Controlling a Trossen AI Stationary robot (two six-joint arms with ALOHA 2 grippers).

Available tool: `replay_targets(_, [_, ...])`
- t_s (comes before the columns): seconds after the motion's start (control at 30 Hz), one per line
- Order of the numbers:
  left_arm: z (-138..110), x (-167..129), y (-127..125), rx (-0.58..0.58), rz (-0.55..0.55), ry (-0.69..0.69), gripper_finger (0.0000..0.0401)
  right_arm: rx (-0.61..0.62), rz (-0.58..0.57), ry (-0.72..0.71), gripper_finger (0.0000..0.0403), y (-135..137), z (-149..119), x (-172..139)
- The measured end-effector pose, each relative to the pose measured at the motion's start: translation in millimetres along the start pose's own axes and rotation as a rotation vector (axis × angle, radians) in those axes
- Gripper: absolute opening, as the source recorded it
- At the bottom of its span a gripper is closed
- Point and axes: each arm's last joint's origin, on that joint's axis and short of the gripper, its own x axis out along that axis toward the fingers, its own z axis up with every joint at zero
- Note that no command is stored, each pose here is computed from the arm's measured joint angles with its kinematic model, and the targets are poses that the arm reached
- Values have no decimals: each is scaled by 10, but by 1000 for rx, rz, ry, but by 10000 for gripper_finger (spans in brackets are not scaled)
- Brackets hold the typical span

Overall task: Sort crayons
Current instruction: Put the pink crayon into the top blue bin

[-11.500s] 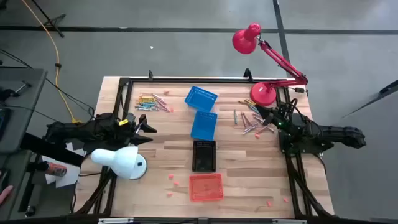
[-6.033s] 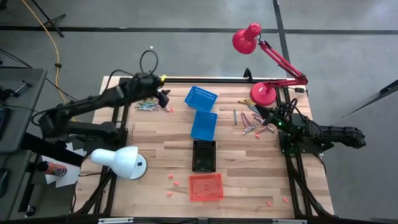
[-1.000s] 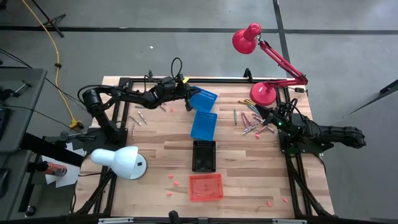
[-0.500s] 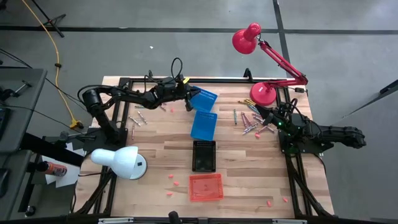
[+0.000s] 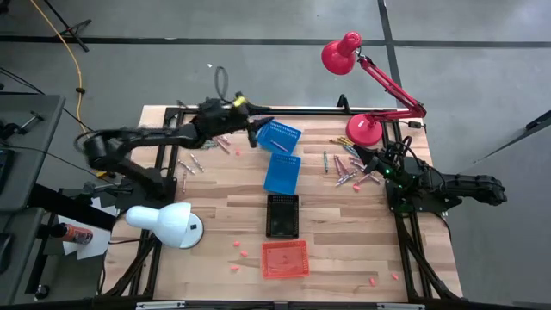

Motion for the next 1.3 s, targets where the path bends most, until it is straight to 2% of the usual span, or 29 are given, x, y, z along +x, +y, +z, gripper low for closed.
replay_targets(0.17, [558,-428,-146,-69,-154,-142,141,0,0,0,0,-1,-1,0])
replay_targets(0.3, [764,-736,-248,-88,-263,-143,138,0,0,0,0,0,0,0])
replay_targets(0.5, [804,-940,-371,-116,-322,-68,140,-1,0,0,0,0,-1,0])
replay_targets(0.87, [826,-953,-514,-149,-394,-72,140,13,2,-4,0,3,3,0])
replay_targets(0.97, [826,-954,-519,-149,-397,-71,140,51,20,-69,0,41,58,-1])
replay_targets(1.03, [824,-953,-519,-148,-396,-70,140,43,115,-98,0,115,119,-4])
replay_targets(1.17, [821,-951,-519,-148,-393,-69,141,-25,458,-141,0,320,255,-45])
replay_targets(1.23, [821,-951,-519,-148,-393,-69,141,-77,533,-196,0,377,301,-54])
replay_targets(1.3, [822,-951,-519,-150,-393,-69,140,-132,532,-220,0,400,303,-31])
